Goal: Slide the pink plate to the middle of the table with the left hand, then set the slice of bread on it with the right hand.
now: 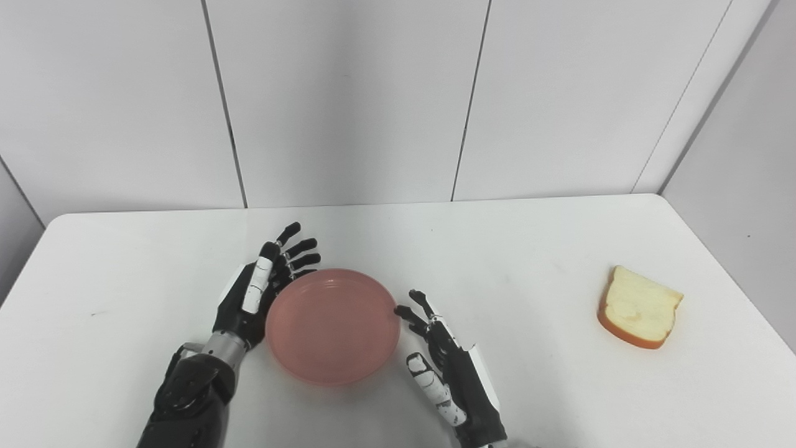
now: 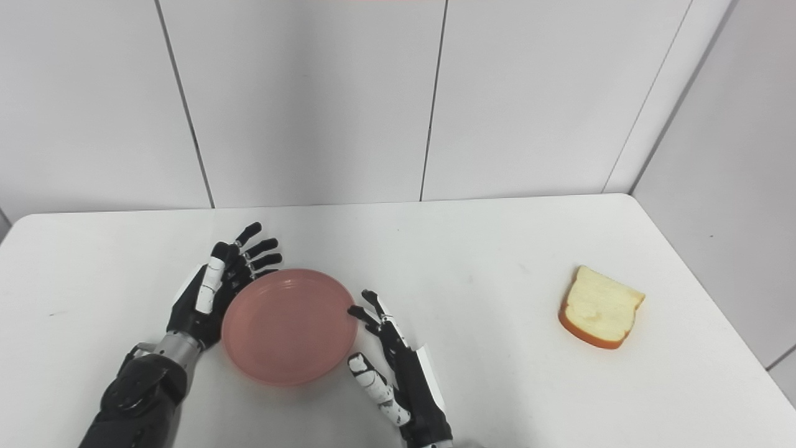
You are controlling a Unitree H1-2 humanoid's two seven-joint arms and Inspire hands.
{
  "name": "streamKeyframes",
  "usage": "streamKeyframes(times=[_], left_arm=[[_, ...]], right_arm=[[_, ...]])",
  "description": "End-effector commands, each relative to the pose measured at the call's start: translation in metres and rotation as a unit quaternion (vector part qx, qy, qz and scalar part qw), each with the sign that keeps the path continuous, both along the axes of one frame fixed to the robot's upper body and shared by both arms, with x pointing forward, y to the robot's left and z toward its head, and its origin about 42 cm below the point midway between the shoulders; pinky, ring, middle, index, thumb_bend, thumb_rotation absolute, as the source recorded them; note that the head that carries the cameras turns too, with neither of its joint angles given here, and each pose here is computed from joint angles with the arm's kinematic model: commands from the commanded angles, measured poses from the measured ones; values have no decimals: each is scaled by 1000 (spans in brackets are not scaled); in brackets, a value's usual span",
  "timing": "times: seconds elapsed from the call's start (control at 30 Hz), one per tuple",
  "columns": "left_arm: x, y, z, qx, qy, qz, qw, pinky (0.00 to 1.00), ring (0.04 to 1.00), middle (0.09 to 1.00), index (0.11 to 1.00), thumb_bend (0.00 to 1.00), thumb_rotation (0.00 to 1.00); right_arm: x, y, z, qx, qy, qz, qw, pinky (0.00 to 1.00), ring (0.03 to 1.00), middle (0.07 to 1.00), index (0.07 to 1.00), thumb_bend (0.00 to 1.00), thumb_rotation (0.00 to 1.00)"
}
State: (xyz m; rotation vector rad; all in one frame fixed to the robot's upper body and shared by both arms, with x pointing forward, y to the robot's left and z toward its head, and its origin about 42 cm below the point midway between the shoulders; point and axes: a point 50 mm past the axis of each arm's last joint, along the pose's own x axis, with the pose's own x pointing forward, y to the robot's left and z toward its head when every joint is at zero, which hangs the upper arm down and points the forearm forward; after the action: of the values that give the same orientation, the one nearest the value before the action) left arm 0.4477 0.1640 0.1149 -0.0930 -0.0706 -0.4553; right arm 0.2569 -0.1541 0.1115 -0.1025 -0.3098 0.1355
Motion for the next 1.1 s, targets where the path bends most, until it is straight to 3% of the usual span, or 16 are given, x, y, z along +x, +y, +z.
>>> streamKeyframes(times=[0.0,0.17,0.47,0.53,0.77,0.9,1.0,1.07], left_arm=[[-19,-8,-35,-1,62,-1,998,746,798,840,895,905,885],[-20,-13,-37,-6,64,0,998,742,799,835,884,903,886],[-19,-12,-42,-5,68,2,998,740,798,845,890,888,889],[-19,-12,-42,-3,68,1,998,741,803,849,893,883,892],[-17,-17,-43,-3,68,0,998,741,803,846,897,870,893],[-16,-17,-44,-2,67,1,998,746,800,843,894,874,889],[-16,-17,-44,0,66,3,998,743,799,844,895,869,891],[-16,-16,-43,3,63,4,998,738,802,845,900,883,897]], right_arm=[[-6,-7,2,-2,-3,-4,1000,906,882,835,920,701,879],[-12,-22,5,6,-15,-18,1000,917,898,856,926,691,848],[-12,-50,39,36,-65,-44,996,957,945,894,925,757,728],[-10,-60,50,15,-82,-50,995,949,943,892,928,771,721],[6,-120,77,-108,-136,-43,984,934,942,906,987,835,541],[28,-180,96,-227,-152,-32,961,994,996,980,1000,918,465],[42,-220,121,-334,-153,-16,930,1000,1000,998,1000,956,481],[52,-241,142,-414,-158,8,897,994,1000,1000,1000,963,415]])
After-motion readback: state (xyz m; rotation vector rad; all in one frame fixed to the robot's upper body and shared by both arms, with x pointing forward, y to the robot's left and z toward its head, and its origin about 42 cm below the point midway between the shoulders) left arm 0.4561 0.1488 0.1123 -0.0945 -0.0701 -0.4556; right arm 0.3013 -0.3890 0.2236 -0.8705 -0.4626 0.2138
